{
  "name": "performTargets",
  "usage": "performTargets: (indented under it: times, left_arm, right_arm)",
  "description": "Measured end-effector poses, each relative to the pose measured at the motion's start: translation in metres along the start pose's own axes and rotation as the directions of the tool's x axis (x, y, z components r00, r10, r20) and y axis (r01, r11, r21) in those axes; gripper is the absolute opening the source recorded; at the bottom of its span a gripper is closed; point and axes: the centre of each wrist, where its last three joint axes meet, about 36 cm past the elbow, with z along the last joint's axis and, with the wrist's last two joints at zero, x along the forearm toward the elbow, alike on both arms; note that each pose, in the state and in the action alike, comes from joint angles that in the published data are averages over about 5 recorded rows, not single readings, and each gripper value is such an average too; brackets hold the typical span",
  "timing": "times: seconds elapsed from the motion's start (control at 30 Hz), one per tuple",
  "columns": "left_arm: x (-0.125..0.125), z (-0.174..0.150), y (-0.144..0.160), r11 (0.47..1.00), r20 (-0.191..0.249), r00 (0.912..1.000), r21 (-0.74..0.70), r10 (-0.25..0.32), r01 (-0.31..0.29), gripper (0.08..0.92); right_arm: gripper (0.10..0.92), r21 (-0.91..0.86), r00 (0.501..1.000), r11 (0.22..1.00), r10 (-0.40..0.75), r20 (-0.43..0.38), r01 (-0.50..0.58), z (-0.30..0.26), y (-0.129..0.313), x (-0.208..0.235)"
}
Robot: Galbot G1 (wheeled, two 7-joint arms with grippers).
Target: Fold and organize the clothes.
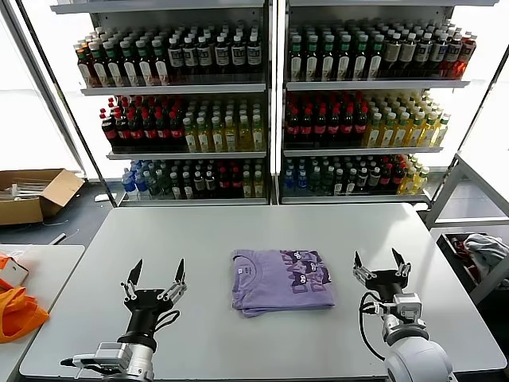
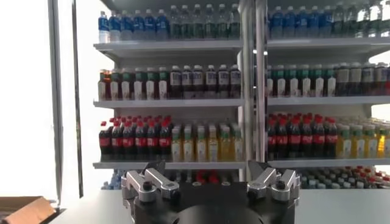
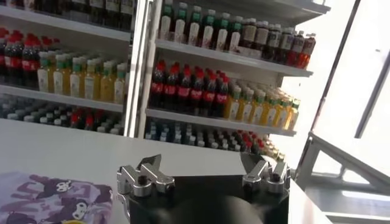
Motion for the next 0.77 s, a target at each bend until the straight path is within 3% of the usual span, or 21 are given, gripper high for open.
performTargets:
  times: [0.77]
  left_arm:
    - [-0.0061, 0.0093, 0.0043, 0.999, 0.0, 1.0, -0.048, -0.006, 0.006, 0.823]
  right_arm:
    - [0.823, 0.015, 1.0, 1.0, 0.004, -0.004, -0.004, -0.0006, -0.0021, -0.0062]
